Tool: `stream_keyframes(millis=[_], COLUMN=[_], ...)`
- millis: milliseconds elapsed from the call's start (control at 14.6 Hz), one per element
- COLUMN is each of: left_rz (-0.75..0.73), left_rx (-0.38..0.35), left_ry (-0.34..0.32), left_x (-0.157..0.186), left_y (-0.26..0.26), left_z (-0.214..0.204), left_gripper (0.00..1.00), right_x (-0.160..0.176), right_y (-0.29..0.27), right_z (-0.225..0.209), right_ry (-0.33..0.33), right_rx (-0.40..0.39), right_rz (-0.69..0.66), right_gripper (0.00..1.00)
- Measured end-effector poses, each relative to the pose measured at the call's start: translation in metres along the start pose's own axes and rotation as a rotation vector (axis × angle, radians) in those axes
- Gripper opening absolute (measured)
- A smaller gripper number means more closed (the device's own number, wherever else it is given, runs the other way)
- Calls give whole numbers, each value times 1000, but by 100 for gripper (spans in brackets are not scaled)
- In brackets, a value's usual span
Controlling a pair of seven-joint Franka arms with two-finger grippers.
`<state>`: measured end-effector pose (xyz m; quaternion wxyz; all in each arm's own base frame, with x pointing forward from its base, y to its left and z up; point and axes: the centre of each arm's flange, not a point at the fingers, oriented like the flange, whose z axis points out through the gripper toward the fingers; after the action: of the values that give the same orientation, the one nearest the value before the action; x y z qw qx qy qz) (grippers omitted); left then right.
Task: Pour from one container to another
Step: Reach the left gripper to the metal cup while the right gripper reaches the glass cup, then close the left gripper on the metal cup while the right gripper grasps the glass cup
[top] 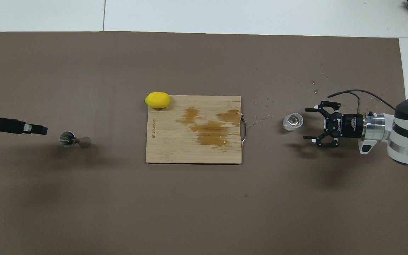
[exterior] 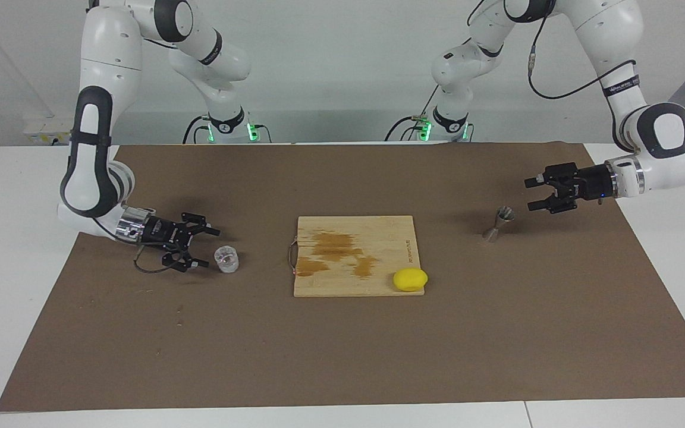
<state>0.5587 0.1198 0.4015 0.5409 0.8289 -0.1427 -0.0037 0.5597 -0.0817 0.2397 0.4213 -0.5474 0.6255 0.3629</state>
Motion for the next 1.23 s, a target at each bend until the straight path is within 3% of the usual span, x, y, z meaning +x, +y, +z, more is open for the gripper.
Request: stream_keyframes(millis=[274,548,754,1096,1233], left_rz=[331,690,847,1142,1244], left_rx=[-117,-140,-175,-198,-191], left_ry=[16,56,90,213,295], left_x=[-10,-18,-25,-31,-32], left_y=[-10,-31,-65,-101,-113], left_z=[1,1,10,18,19], left_gripper=[100,100,100,100,100], right_x=[16,25,21,19,18], right_y=[5,6,3,-3,-7], right_z=[7,20,28,27,27], right_ry=[-3,-13,-19,-17,-14], right_rx=[-13,-35,-47,-45,-46], right_rz=[31,46,34,23,14], right_gripper=[100,100,100,100,100])
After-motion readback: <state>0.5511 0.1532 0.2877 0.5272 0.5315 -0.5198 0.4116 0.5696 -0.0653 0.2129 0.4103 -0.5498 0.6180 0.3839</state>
